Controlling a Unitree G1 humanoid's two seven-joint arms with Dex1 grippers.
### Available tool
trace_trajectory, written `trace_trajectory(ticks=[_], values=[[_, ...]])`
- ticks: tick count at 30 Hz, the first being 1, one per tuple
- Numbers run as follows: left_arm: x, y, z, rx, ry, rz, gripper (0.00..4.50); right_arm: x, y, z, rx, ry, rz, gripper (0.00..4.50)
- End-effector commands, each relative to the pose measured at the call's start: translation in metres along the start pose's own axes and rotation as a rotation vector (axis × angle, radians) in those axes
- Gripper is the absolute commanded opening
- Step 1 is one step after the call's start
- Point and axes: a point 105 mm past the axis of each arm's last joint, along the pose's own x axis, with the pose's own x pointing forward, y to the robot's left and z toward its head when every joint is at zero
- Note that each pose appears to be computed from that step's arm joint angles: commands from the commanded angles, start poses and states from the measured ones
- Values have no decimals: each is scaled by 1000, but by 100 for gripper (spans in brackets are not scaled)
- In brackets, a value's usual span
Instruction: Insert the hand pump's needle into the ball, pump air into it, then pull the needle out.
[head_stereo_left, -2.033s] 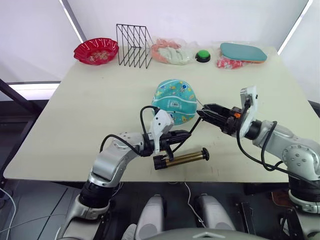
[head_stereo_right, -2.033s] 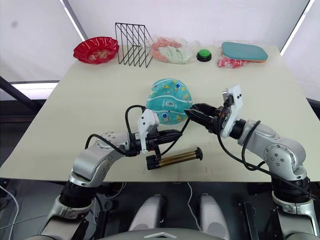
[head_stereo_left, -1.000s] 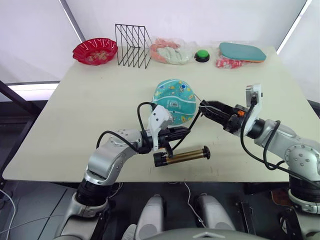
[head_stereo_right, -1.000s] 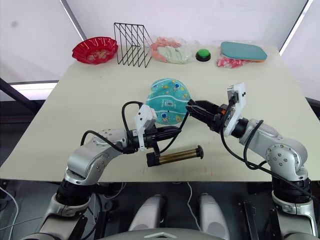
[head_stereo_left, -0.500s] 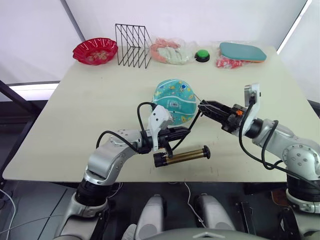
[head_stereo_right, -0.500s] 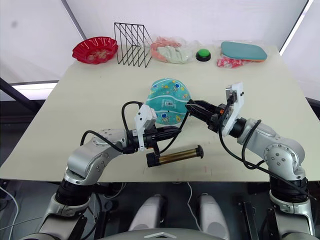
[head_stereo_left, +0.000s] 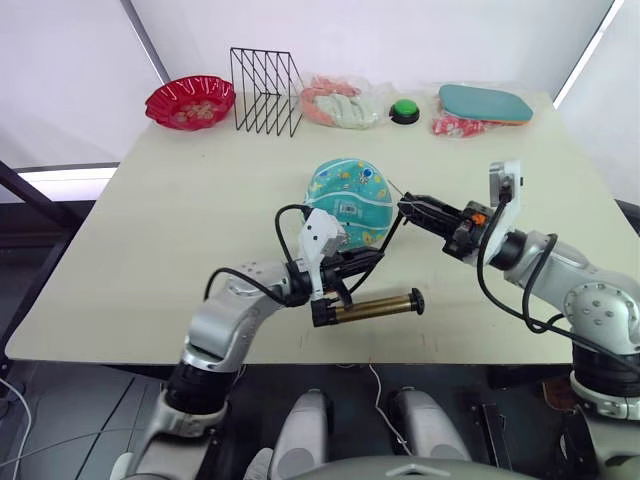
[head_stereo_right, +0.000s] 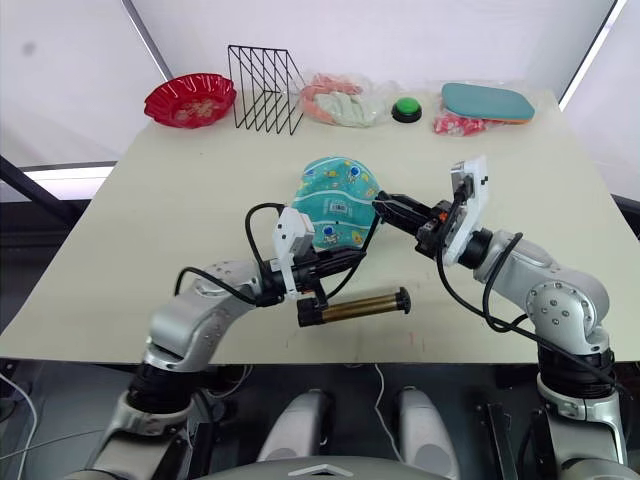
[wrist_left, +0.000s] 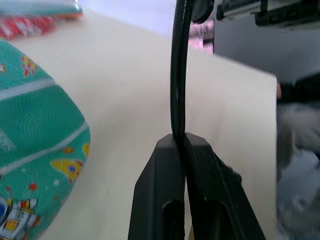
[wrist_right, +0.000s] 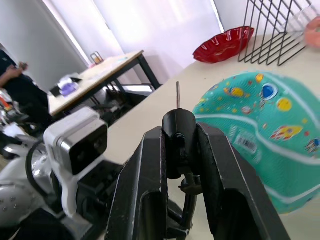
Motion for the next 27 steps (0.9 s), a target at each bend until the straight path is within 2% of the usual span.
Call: trace_trajectory(ticks=[1, 4, 5, 6, 7, 9, 12, 20, 27], values=[[-3, -1, 12, -8, -56, -24, 55, -1, -3, 6, -66, 12, -20, 31], [-11, 1, 18, -5, -78, -21, 135, -1, -6, 5, -117, 50, -33, 31], [-17, 0, 19, -10, -80, -23, 190, -1, -8, 5, -136, 66, -40, 31], [-23, 0, 21, -15, -82, -27, 209, -1, -8, 5, -153, 76, -37, 31], [-28, 0, 22, -18, -83, -29, 274, -1, -8, 5, -171, 82, -36, 31], [-37, -1, 23, -24, -80, -29, 310, -1, -9, 7, -198, 89, -38, 31], [-54, 1, 25, -30, -67, -12, 443, 1, -11, 13, -290, 113, -60, 31], [-98, 11, 40, -20, -80, 83, 450, 7, -6, 20, -589, 234, -88, 31], [-132, 19, 48, -23, -47, 166, 450, 17, 3, 21, -649, 400, -62, 31]])
